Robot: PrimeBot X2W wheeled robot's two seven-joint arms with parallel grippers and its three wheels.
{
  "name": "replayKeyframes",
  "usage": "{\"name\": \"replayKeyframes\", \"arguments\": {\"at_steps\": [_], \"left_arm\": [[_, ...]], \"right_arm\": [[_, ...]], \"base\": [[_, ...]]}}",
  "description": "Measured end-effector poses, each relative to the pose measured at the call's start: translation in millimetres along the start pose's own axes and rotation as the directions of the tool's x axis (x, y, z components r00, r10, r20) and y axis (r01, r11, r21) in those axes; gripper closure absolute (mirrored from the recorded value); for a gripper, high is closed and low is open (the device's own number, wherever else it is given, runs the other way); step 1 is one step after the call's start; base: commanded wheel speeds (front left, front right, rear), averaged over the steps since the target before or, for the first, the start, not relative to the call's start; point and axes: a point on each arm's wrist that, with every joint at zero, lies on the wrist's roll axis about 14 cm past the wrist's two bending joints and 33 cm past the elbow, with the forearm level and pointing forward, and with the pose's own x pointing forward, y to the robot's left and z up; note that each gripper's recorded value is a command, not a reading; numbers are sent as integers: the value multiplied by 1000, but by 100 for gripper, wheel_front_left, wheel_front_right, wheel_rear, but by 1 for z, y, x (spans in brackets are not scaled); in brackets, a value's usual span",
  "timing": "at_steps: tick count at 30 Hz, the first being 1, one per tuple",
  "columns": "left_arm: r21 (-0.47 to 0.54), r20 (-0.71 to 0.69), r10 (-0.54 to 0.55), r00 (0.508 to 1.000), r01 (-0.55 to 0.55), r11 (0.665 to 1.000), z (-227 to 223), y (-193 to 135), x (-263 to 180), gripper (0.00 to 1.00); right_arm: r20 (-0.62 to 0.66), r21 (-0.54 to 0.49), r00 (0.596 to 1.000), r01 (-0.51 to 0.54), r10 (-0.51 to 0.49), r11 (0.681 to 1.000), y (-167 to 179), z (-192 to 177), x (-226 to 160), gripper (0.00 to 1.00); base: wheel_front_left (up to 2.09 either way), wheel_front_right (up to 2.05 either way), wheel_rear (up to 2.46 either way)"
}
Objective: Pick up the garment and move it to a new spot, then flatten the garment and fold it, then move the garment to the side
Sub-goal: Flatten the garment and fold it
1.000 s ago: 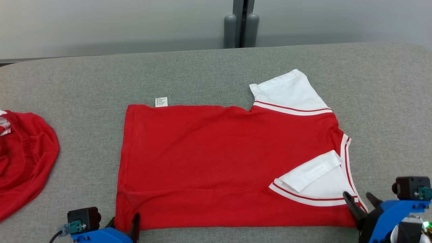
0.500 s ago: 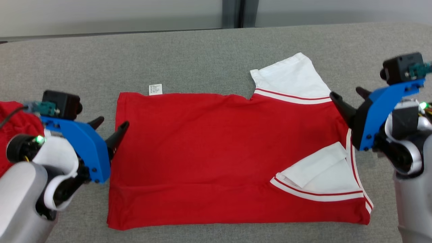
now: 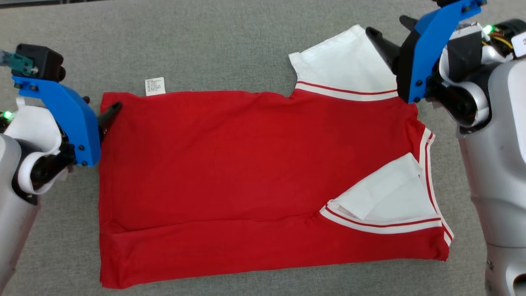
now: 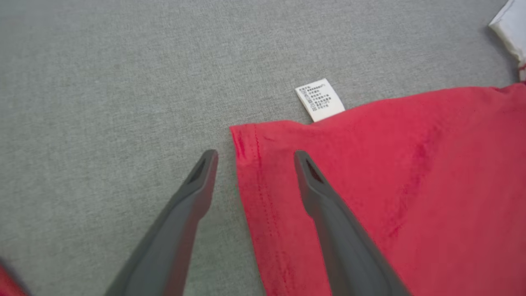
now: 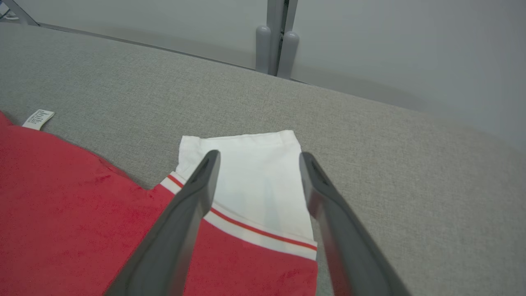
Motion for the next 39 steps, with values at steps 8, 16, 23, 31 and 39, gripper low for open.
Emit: {"name": "replayKeyframes", "arguments": {"at_steps": [8, 16, 23, 31, 39], "left_arm": [[18, -76, 40, 996, -38, 999, -16, 20, 37, 0], [-27, -151, 12, 988, -16, 1000, -24, 21, 48, 100], [-39, -194, -29, 981, 22, 999, -32, 14, 44, 100], [-24, -145, -41, 989, 38, 999, -32, 15, 46, 100], [-27, -120, -47, 992, 44, 999, -37, 17, 52, 100]], "right_arm": [[-37, -13, 999, 16, -17, 1000, -14, -15, 31, 0], [-87, -5, 996, 33, -34, 999, -28, -27, 48, 0], [-119, -17, 992, 46, -47, 999, -33, -24, 69, 0], [-259, -26, 960, 98, -102, 995, -49, -58, 103, 0], [-293, -44, 954, 58, -69, 997, -32, -73, 130, 0]], "base": [[0, 0, 0], [0, 0, 0], [0, 0, 0], [0, 0, 0], [0, 0, 0]]}}
